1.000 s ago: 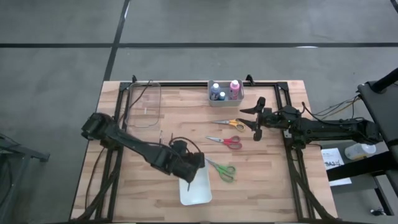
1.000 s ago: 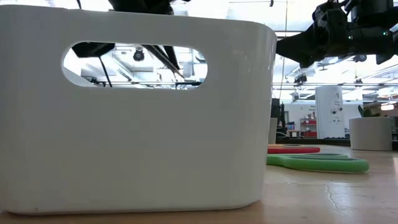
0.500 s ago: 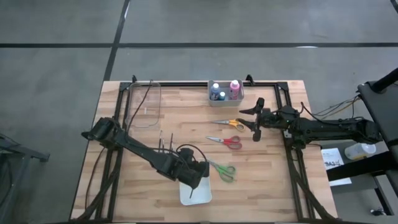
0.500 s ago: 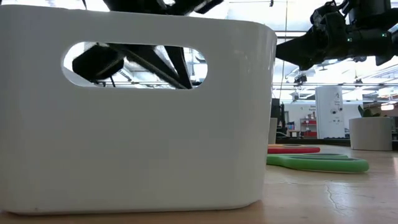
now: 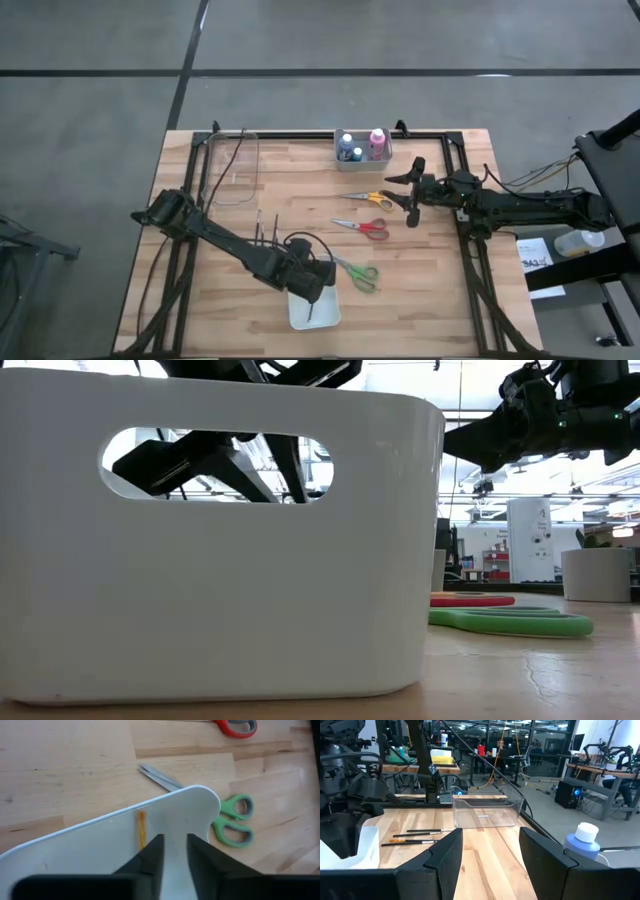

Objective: Pick & Place Paint Supplies
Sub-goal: Put the left silver eyeshadow brush into the gray bin

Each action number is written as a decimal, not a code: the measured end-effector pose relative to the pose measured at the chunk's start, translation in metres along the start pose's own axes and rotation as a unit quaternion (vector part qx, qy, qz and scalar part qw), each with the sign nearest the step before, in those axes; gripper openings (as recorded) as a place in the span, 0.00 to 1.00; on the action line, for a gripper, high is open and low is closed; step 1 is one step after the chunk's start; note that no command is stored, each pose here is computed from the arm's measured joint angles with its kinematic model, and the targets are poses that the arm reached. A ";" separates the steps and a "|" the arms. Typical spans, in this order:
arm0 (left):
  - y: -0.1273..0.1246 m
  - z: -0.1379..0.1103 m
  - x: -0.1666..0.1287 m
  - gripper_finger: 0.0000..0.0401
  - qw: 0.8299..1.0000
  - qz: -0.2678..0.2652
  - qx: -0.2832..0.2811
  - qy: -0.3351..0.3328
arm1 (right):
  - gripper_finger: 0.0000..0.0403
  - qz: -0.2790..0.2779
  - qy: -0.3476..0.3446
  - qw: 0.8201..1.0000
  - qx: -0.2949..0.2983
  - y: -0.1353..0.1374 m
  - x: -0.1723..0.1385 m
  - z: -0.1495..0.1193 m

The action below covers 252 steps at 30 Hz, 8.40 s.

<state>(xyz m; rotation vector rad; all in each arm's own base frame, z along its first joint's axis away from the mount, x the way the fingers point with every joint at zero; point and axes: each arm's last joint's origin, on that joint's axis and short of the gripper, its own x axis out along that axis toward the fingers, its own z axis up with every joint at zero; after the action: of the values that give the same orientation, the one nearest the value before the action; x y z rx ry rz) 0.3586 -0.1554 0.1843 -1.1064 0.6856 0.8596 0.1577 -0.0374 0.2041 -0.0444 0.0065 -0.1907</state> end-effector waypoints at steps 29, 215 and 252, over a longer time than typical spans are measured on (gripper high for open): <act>0.044 0.060 -0.101 0.52 0.985 0.161 0.062 -0.033 | 0.48 0.000 0.000 1.000 0.000 0.000 0.000 0.000; 0.163 0.060 0.016 0.26 0.960 0.231 0.032 -0.156 | 0.48 0.000 0.000 1.000 0.000 0.000 0.000 0.000; 0.182 0.070 0.032 0.24 0.962 0.208 0.049 -0.171 | 0.48 0.000 0.000 1.000 0.000 0.000 0.000 0.000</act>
<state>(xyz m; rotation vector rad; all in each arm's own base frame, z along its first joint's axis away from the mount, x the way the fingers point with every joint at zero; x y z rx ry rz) 0.2227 -0.0446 0.0938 -0.7055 0.6694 1.3271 0.1577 -0.0374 0.2039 -0.0443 0.0071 -0.1906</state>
